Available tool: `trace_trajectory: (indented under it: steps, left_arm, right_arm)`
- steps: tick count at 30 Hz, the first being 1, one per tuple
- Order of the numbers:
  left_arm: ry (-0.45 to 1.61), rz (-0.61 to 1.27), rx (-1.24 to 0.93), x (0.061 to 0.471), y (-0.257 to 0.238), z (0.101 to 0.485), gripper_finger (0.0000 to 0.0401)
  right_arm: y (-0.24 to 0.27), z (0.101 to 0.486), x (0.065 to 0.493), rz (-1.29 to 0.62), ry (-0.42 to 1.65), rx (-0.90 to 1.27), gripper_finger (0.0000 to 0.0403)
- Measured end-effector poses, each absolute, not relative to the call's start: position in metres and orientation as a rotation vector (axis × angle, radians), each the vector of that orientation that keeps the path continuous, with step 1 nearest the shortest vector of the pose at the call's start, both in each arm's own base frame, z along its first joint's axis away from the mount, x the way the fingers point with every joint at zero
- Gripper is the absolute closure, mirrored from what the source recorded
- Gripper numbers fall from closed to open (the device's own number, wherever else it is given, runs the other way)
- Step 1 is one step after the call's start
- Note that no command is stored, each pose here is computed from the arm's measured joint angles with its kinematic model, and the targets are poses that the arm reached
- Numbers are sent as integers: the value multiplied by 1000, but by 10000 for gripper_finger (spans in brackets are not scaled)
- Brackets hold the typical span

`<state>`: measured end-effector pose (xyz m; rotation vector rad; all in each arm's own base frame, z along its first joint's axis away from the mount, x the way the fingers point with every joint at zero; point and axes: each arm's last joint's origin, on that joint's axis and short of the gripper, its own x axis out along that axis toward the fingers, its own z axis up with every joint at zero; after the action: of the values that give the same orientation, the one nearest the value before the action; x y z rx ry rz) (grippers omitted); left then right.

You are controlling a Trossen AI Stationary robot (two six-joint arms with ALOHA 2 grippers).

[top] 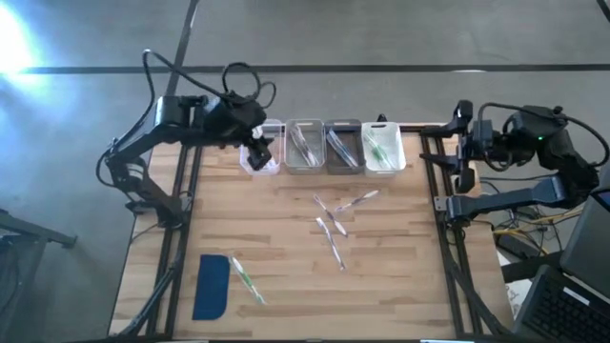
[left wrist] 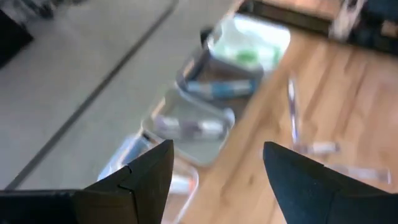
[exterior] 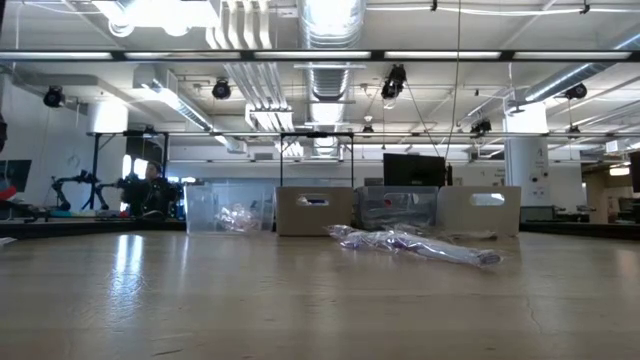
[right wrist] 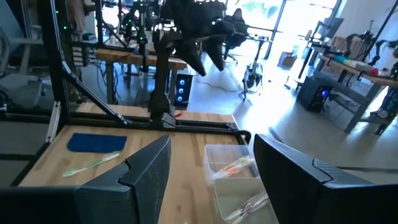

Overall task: Pick & Place Toothbrushes
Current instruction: Put the green toothbrush into the white bin

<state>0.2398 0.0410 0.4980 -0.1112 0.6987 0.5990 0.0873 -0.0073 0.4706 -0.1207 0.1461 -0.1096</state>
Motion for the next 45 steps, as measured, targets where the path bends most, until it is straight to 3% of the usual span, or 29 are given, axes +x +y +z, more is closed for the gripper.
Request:
trace_trajectory:
  steps: [6,17,24,29,36,45]
  left_arm:
    - [902,454,-115,239,32,482,149]
    - [992,67,100,261,-15,469,175]
    - [1062,-85,112,282,-54,451,181]
    - [1125,-242,278,289,-76,431,181]
    - [1276,-423,393,263,-84,393,183]
    - [1418,-511,468,233,-83,332,183]
  right_arm:
    - [-6,472,67,-126,149,-111,159]
    - [-6,465,28,-198,157,-108,129]
    - [-6,464,24,-194,159,-192,112]
    - [-6,464,32,-196,177,-138,102]
    - [-7,465,49,-201,193,-65,97]
    - [-9,469,64,-233,172,-11,127]
